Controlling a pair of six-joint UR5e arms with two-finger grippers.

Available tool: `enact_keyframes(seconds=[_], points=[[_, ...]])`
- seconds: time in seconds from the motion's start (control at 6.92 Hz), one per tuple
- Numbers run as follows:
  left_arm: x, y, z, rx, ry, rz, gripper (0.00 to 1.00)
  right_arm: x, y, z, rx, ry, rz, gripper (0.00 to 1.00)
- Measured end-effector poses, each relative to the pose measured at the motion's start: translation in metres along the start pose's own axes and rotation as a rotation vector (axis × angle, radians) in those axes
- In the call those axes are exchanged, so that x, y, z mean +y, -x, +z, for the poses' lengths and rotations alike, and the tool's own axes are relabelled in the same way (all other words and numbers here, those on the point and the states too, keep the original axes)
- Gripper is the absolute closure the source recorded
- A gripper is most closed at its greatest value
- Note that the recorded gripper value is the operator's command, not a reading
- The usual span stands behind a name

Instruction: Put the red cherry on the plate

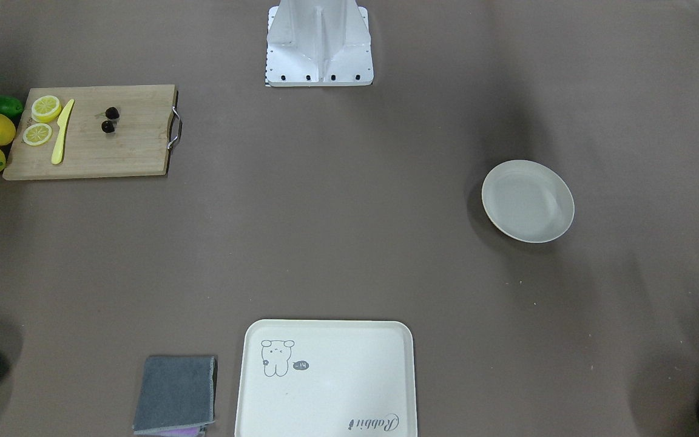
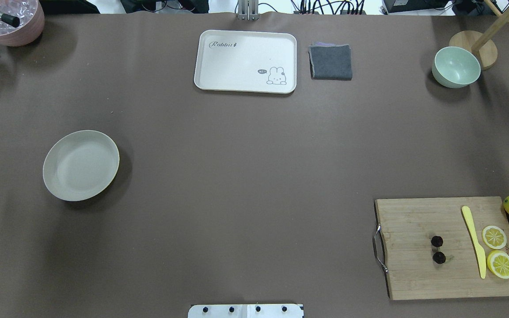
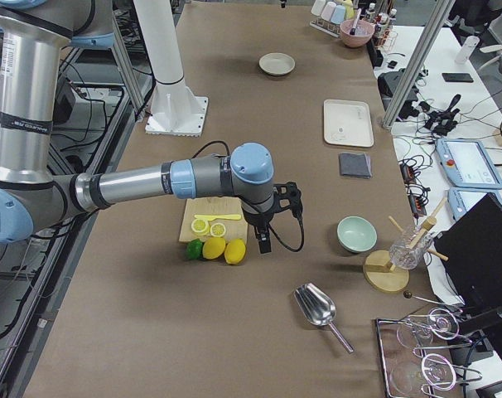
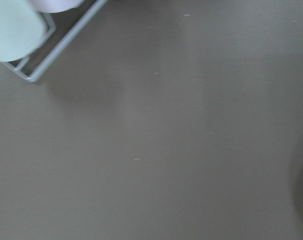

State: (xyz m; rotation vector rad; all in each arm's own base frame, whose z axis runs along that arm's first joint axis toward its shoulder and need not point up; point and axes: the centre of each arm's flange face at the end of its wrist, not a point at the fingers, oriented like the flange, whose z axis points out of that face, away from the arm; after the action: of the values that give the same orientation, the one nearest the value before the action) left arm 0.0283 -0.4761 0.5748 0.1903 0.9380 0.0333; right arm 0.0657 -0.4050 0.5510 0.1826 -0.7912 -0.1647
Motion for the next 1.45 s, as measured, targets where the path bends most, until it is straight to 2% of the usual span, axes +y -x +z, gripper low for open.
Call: enact_keyframes(seconds=[0.14, 0.29, 0.58, 0.72, 1.01, 1.45], points=[[-0.014, -0.058, 0.009, 0.055, 0.016, -0.009, 0.02, 0.002, -0.001, 0.000, 0.003, 0.000, 0.014, 0.00], [-0.017, -0.114, 0.029, 0.084, 0.029, -0.006, 0.02, 0.003, -0.004, -0.002, 0.011, -0.002, 0.031, 0.00], [-0.006, -0.193, 0.086, 0.067, 0.002, 0.020, 0.02, 0.004, -0.008, -0.006, 0.020, -0.010, 0.061, 0.00], [-0.002, -0.208, 0.106, 0.068, -0.006, 0.037, 0.02, 0.005, -0.010, -0.008, 0.025, -0.015, 0.072, 0.00], [0.011, -0.191, 0.129, 0.096, -0.029, 0.065, 0.02, 0.005, -0.013, -0.010, 0.029, -0.018, 0.079, 0.00], [0.045, -0.126, 0.158, 0.164, -0.079, 0.067, 0.02, 0.005, -0.013, -0.010, 0.029, -0.019, 0.081, 0.00]])
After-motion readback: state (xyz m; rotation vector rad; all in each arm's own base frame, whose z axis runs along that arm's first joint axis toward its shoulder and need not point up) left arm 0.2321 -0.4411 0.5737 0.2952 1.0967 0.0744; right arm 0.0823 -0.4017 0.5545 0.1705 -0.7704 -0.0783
